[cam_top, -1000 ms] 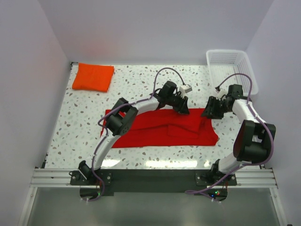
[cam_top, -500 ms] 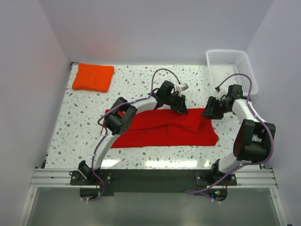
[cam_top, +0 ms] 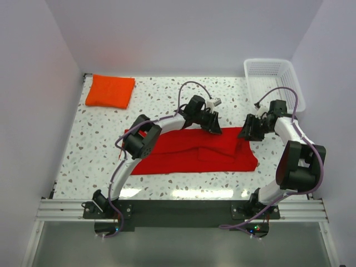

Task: Fold and stack the t-shirts
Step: Fold the tshirt

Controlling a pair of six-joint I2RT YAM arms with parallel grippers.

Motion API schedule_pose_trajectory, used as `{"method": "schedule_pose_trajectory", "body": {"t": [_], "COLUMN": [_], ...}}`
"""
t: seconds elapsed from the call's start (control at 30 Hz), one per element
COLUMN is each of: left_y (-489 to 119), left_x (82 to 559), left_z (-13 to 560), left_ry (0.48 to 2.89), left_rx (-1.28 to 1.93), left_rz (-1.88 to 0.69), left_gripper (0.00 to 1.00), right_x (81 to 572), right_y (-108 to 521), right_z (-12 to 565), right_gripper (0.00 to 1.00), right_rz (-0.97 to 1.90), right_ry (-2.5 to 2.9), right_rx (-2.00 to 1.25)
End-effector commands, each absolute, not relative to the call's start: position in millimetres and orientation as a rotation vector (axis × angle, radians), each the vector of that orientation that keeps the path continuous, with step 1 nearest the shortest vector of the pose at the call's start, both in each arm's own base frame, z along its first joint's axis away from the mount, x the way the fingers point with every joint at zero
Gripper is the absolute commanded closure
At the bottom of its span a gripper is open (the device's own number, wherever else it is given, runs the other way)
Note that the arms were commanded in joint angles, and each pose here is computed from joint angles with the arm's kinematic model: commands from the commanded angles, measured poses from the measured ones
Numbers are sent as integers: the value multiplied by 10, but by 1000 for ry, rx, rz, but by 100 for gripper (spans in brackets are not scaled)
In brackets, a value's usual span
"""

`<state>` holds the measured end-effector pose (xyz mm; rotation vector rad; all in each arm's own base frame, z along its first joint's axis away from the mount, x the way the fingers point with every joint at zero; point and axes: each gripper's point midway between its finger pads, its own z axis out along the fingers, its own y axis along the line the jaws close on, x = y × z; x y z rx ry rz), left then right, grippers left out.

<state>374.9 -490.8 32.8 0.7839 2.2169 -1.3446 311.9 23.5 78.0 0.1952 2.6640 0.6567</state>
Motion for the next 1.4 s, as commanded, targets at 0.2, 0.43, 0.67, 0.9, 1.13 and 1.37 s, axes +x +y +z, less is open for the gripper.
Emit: {"method": "schedule_pose_trajectory", "body": {"t": [0.2, 0.43, 0.67, 0.9, 1.13, 1.37], "left_y": [-4751, -4736, -4740, -4687, -4702, -4680], "left_x": [4077, 4090, 4103, 4027, 3880, 3856], "left_z": [687, 733, 963, 738, 476, 306], "left_ry": [2149, 2142, 2102, 2187, 2263, 2308], "left_rx": [720, 714, 704, 706, 715, 690], "left_rz": [-1234, -1219, -1226, -1188, -1174, -1155], "left_gripper": [64, 65, 67, 70, 69, 63], "right_x": [3252, 3247, 3252, 3266, 3262, 3244], "right_y": [200, 205, 223, 222, 228, 232], "right_z": [850, 838, 790, 783, 770, 773], "right_gripper": [50, 50, 51, 51, 51, 51], "right_rz": [634, 636, 646, 649, 654, 654], "right_ry": [2621, 2620, 2621, 2621, 2622, 2622], "right_rx": [172, 175, 180, 178, 180, 172]}}
